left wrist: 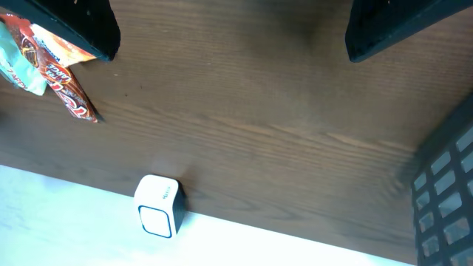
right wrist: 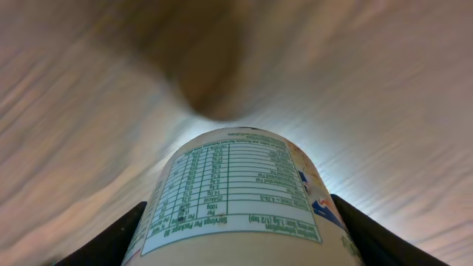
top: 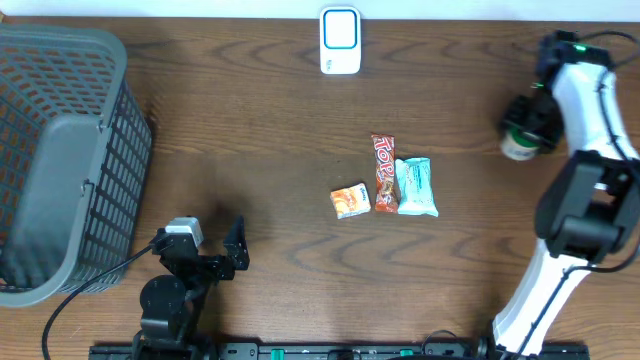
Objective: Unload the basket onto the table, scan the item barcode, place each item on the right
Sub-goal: 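Set the jar down at the right table edge and release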
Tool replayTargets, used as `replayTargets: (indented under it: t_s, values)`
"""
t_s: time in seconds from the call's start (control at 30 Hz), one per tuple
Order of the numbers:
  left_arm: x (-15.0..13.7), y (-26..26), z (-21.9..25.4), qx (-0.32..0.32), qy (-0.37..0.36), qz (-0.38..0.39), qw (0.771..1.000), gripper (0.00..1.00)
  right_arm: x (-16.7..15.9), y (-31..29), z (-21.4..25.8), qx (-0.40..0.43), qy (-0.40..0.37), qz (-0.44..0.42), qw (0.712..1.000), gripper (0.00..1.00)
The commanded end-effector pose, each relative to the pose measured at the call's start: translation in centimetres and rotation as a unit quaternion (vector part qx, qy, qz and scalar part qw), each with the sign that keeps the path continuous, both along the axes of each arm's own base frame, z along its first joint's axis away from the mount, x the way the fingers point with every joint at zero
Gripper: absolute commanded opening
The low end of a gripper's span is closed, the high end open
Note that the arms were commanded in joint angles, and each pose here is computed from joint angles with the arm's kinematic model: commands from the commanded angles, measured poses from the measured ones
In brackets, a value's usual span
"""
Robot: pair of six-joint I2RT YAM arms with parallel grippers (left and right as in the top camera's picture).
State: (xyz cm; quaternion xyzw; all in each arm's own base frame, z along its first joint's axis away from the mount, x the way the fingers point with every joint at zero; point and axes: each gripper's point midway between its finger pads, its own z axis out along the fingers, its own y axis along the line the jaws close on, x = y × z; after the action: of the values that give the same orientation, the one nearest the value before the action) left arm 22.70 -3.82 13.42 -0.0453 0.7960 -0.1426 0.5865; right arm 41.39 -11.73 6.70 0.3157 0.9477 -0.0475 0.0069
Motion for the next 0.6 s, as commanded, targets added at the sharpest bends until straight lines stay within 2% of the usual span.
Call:
replayTargets:
  t_s: [0.0, 0.23, 0.43, 0.57]
  values:
    - [-0.2, -0.1, -1.2, -0.004, 0.019, -0.004, 1.0, 0.98, -1.3, -6.2, 0.3, -0.024, -0.011, -0.047, 0.999, 0.43]
    - [-0.2, -0.1, -1.2, -0.004, 0.019, -0.004, 1.0, 0.98, -3.7, -15.6, 0.6, -0.047, -0.058, -0.147, 0.986, 0.43]
    - [-0.2, -0.1, -1.2, -0.004, 0.019, -0.004, 1.0, 0.98, -5.8, -19.3, 0.2, -0.034, -0.078, -0.199, 0.976, 0.41]
    - [-0.2, -0.1, -1.2, -0.004, 0.019, -0.004, 1.0, 0.98, -6.8, -20.2, -1.3, -0.028, -0.077, -0.214, 0.973, 0.44]
